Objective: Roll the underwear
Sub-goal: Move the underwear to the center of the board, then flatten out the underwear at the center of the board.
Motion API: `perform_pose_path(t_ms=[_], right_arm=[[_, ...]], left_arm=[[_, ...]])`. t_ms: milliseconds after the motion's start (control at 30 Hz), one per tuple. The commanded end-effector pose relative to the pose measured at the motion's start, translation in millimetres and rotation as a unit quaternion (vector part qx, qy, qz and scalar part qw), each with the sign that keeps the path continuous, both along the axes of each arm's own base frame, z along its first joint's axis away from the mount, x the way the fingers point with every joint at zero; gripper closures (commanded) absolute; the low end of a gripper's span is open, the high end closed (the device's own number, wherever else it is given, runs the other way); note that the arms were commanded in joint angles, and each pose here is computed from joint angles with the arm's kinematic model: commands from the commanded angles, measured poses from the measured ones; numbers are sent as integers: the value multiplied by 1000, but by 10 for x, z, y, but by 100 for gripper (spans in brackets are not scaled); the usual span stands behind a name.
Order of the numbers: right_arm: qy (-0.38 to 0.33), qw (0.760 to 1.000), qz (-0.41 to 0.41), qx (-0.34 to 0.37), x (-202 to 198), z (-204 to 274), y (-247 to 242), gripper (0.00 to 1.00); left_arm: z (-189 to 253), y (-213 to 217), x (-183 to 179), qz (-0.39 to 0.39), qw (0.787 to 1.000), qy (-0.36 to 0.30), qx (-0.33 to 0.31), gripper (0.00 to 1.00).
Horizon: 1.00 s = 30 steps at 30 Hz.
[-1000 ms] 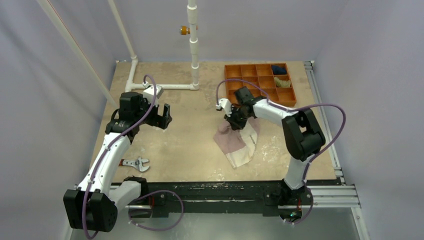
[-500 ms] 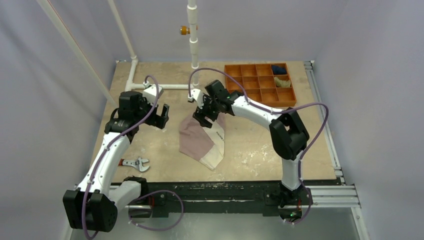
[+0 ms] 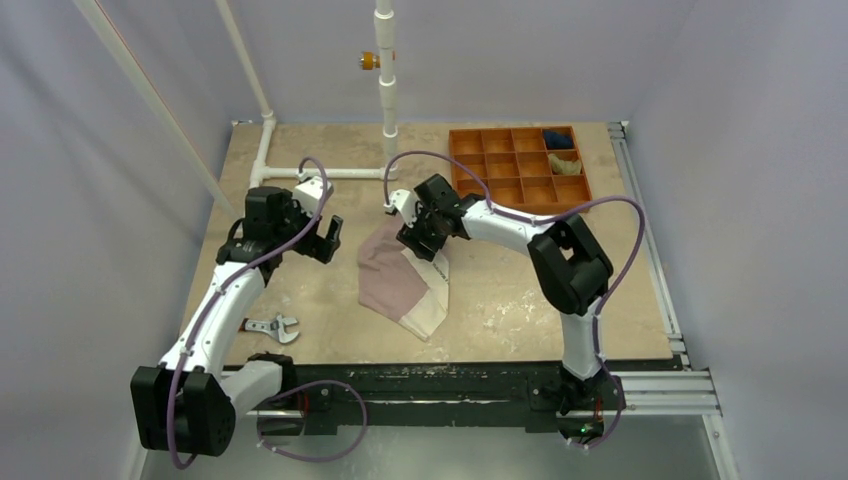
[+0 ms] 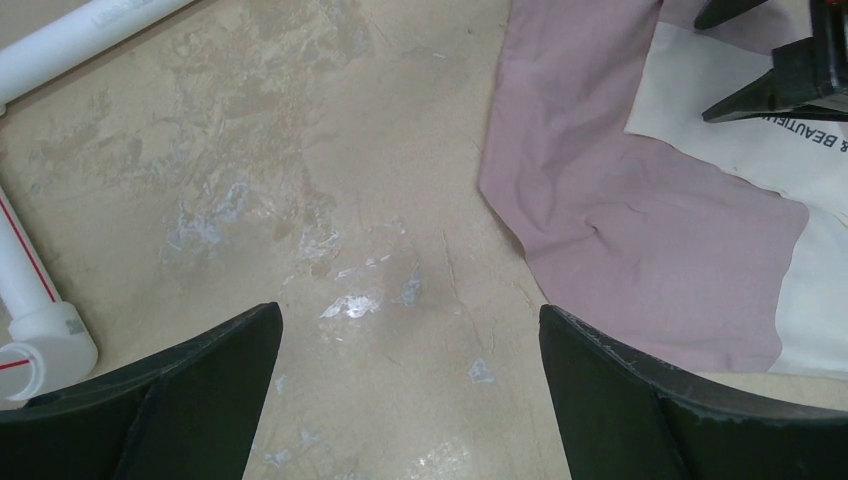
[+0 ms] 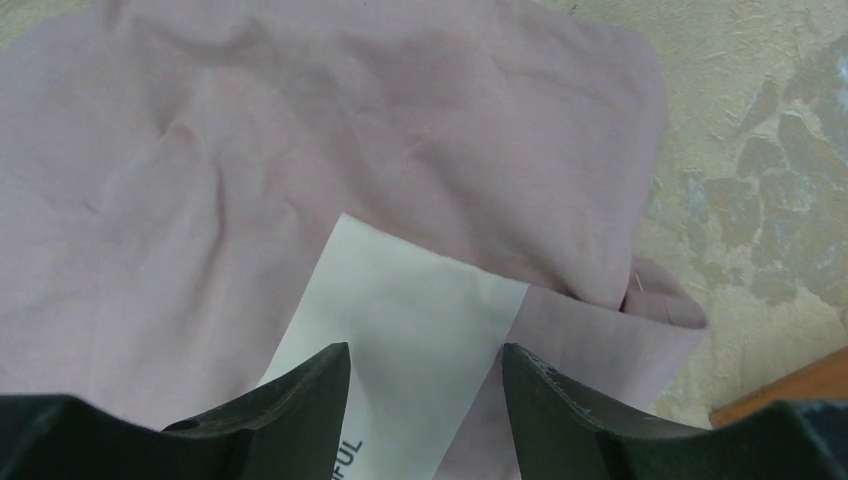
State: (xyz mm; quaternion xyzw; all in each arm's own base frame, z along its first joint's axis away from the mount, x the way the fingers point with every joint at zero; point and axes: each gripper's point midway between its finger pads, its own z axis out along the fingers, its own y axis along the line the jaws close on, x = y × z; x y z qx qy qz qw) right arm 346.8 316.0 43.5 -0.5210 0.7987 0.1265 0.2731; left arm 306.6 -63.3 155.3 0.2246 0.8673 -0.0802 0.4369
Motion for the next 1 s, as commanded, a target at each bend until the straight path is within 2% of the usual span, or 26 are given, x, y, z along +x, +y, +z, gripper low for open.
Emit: perform_pose_path(t_ms=[0, 267, 333, 467, 600, 667, 767, 800, 833, 967], right_arm=[[-8, 999, -1, 34, 120, 129, 225, 43], [22, 999, 5, 48, 32, 39, 301, 41], [28, 999, 2, 46, 25, -10, 295, 49], [23, 999, 1, 45, 40, -8, 288, 73], [8, 999, 1, 51, 58, 192, 279, 90], [-3, 999, 0, 52, 77, 320, 266, 96], [-17, 998, -5, 57, 88, 522, 235, 100], [-23, 998, -8, 57, 94, 581, 213, 100], [-25, 998, -11, 54, 87, 621, 186, 95], [-26, 999, 29, 37, -104, 724, 46, 53]], left_arm=[[84, -99, 82, -7, 999, -17, -26, 0], [54, -119, 101, -7, 999, -11, -31, 0], [28, -117, 100, -8, 1000, -8, -30, 0], [-31, -99, 95, -8, 1000, -4, -22, 0], [-87, -85, 80, -12, 1000, -3, -14, 0], [-111, -83, 76, -17, 1000, -2, -10, 0], [-159, -95, 45, -33, 999, 0, -3, 0], [-166, -104, 36, -41, 999, 0, 0, 0], [-187, -109, 22, -48, 999, 1, 3, 0], [-255, -82, -9, -59, 998, 7, 20, 0]])
